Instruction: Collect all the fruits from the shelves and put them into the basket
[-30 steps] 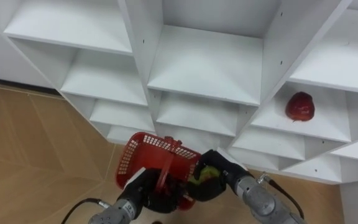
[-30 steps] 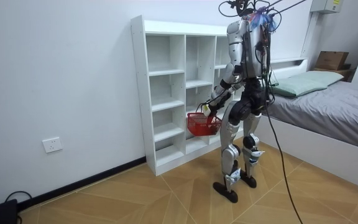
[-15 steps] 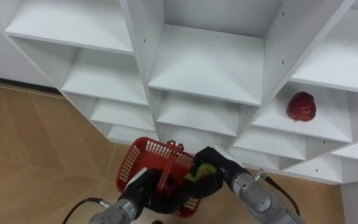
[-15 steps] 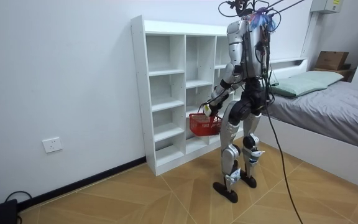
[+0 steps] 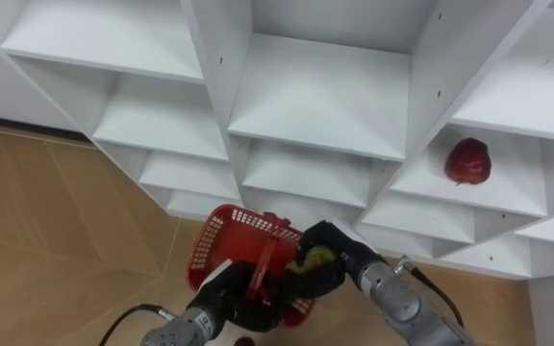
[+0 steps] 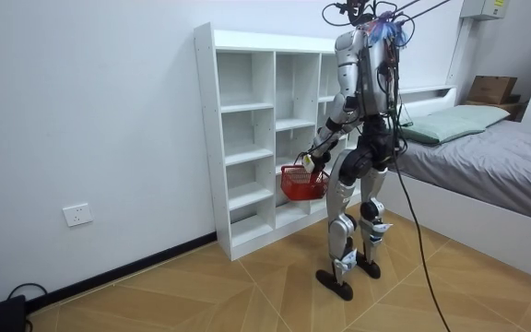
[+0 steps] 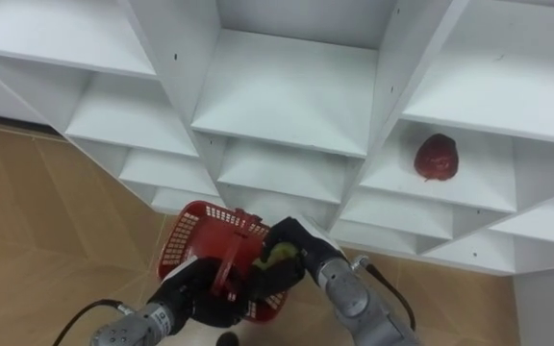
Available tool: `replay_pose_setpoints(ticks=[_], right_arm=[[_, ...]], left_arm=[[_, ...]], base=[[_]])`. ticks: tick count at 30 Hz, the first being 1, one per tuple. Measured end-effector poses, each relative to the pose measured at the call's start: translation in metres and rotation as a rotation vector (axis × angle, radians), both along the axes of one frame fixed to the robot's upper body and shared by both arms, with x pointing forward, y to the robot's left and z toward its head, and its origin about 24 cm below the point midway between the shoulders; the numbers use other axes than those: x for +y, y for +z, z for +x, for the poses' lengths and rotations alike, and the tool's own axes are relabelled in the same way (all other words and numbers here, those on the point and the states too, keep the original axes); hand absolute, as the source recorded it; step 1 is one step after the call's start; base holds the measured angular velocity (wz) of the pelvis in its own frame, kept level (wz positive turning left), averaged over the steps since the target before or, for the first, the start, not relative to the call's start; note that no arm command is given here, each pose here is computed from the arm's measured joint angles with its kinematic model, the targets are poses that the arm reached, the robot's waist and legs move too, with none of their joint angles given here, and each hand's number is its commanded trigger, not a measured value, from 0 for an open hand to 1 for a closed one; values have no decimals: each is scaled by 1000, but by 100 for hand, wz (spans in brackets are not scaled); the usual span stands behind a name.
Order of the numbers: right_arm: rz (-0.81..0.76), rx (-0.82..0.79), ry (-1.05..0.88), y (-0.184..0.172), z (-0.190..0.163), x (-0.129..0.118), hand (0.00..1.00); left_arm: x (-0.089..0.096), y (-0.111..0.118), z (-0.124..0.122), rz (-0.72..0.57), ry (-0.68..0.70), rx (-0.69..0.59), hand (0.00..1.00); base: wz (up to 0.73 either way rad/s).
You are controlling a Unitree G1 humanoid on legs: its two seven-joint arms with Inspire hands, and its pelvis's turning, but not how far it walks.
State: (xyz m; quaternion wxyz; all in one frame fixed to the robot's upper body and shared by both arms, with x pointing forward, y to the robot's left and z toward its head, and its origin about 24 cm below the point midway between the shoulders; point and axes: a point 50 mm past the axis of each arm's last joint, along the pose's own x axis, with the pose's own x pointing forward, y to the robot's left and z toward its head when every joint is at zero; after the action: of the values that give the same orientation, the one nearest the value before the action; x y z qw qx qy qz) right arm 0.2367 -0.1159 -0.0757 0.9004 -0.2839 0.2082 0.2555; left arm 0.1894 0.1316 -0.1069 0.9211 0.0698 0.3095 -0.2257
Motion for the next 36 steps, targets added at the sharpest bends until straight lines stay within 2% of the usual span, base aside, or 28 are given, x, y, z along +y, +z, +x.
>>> replay_pose_setpoints(ticks=[36], right_arm=[[48, 16, 0, 0, -1, 9, 0]], left_arm=[[-3, 0, 2, 0, -44, 8, 100]], base=[[0]])
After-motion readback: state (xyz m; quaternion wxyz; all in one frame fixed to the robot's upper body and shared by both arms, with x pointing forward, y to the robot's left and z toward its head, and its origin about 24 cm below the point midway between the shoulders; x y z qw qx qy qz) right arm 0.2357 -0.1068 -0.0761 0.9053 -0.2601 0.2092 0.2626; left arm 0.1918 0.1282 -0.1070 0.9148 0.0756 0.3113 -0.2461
